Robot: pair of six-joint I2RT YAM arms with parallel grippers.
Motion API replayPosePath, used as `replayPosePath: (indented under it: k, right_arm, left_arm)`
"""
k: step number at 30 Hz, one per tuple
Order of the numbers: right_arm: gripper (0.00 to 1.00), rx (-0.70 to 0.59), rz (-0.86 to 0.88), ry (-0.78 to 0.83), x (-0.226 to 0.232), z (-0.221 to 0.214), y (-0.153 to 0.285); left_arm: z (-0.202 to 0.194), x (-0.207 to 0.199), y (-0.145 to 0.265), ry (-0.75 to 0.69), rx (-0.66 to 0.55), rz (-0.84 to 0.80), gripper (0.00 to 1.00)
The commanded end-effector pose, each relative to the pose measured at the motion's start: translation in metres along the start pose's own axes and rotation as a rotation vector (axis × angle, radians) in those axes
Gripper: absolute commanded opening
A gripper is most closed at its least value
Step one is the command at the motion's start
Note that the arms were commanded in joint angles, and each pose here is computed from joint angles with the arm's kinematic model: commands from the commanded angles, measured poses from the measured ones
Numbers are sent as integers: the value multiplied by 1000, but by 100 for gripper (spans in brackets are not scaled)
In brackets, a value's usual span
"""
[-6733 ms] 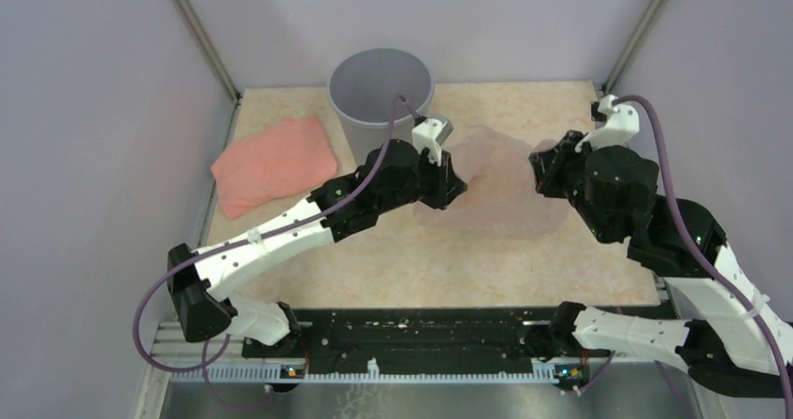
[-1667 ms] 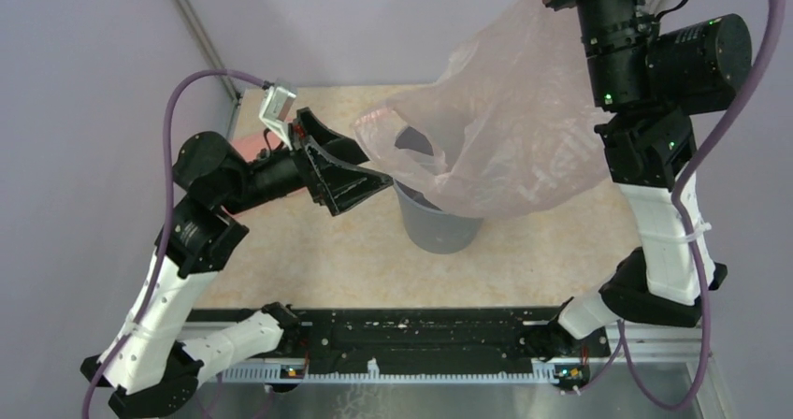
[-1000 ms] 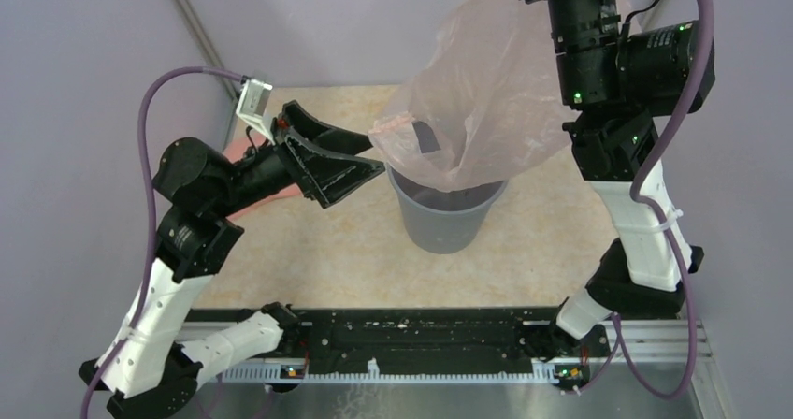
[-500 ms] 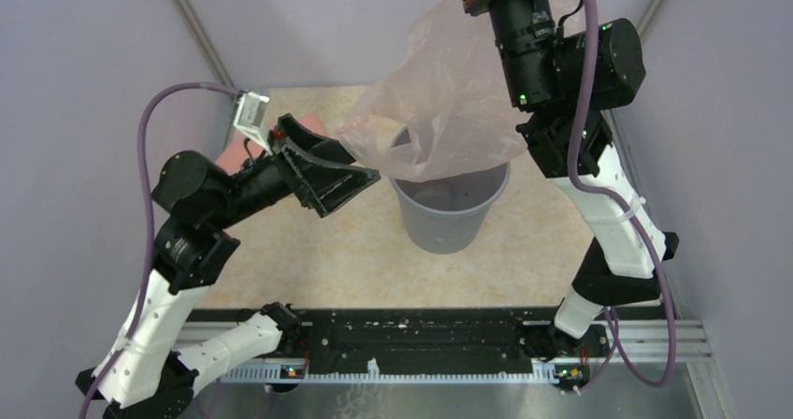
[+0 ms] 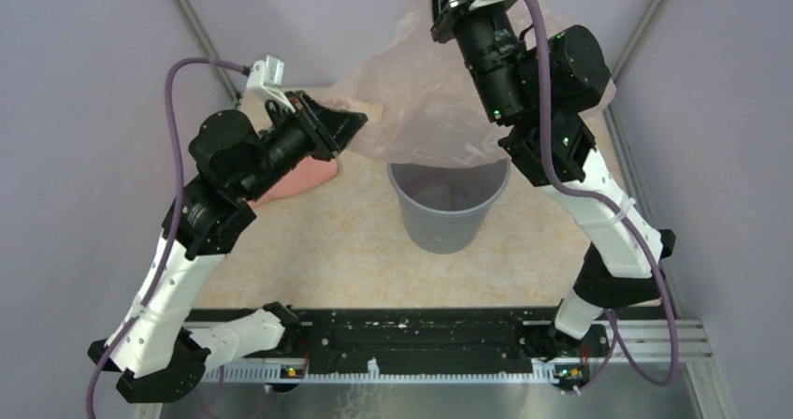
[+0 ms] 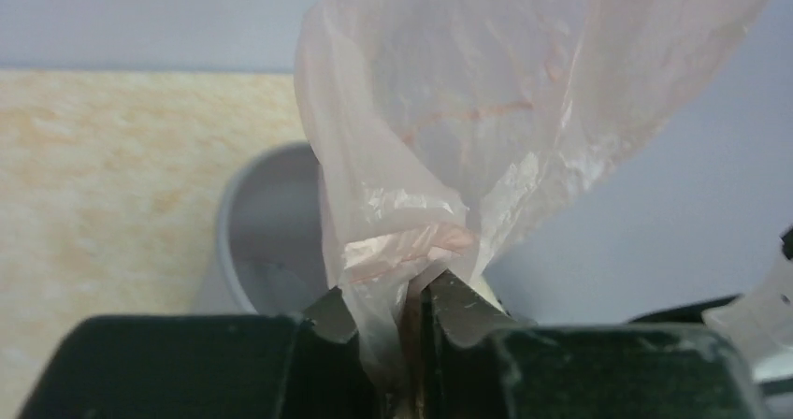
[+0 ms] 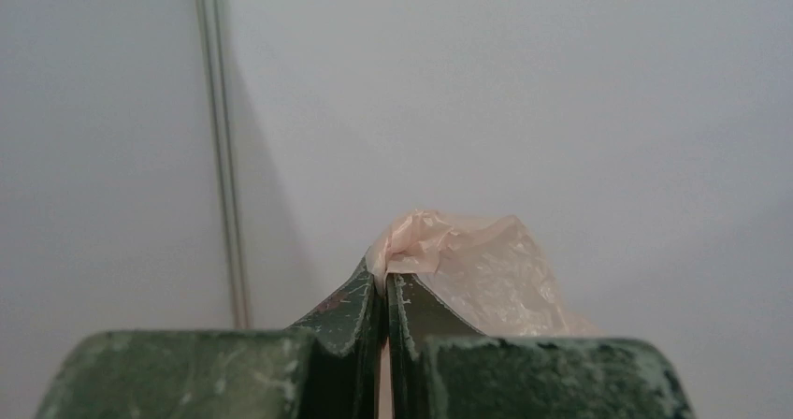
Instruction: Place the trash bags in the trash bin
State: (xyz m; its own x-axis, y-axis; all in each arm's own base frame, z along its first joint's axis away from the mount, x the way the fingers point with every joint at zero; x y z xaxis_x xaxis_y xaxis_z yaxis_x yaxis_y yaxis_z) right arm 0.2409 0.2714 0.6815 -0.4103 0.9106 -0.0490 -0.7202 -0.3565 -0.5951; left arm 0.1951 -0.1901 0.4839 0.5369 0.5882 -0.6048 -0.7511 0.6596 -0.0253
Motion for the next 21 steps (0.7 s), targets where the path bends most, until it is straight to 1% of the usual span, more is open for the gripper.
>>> replayPosePath:
  k: [1, 3, 4, 7, 10, 12, 15, 21]
  right_arm:
    - [0, 66, 61, -149, 3, 7, 21]
    - [0, 95, 99, -211, 6, 6, 32]
    - [0, 103, 114, -245, 6, 8, 37]
    - [0, 107, 148, -316, 3, 19, 48]
    - [0, 67, 159, -353, -6, 41, 53]
    - [0, 44, 166, -360, -10, 52, 53]
    - [0, 14, 174, -360, -15, 65, 54]
    - [0, -22, 175, -359, -24, 80, 58]
  left_arm:
    - [33, 4, -1, -84, -103, 114, 10]
    - [35, 2, -1, -83, -91, 118, 1]
    - [35, -1, 1, -83, -77, 105, 0]
    - [36, -12, 7, -70, -62, 59, 0]
    - [33, -29, 11, -67, -12, -47, 0]
    - [33, -42, 13, -67, 17, -117, 0]
    - [39, -60, 21, -64, 13, -212, 0]
    - [51, -86, 31, -46, 18, -330, 0]
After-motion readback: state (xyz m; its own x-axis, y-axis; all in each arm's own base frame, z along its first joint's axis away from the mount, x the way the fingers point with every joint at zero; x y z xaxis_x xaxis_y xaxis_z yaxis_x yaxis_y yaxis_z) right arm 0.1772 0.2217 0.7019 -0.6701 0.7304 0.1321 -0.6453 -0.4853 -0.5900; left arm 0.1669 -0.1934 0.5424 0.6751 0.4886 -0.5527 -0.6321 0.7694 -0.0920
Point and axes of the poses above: each gripper's point midway between its finger pads, its own y axis back along the fingers, its own x axis along the line the jaws close on, z = x × y, the point moved 4 cm from there along y, back along the fingers, and after that the axes turned 1 degree about y, right-handed, at the moved point
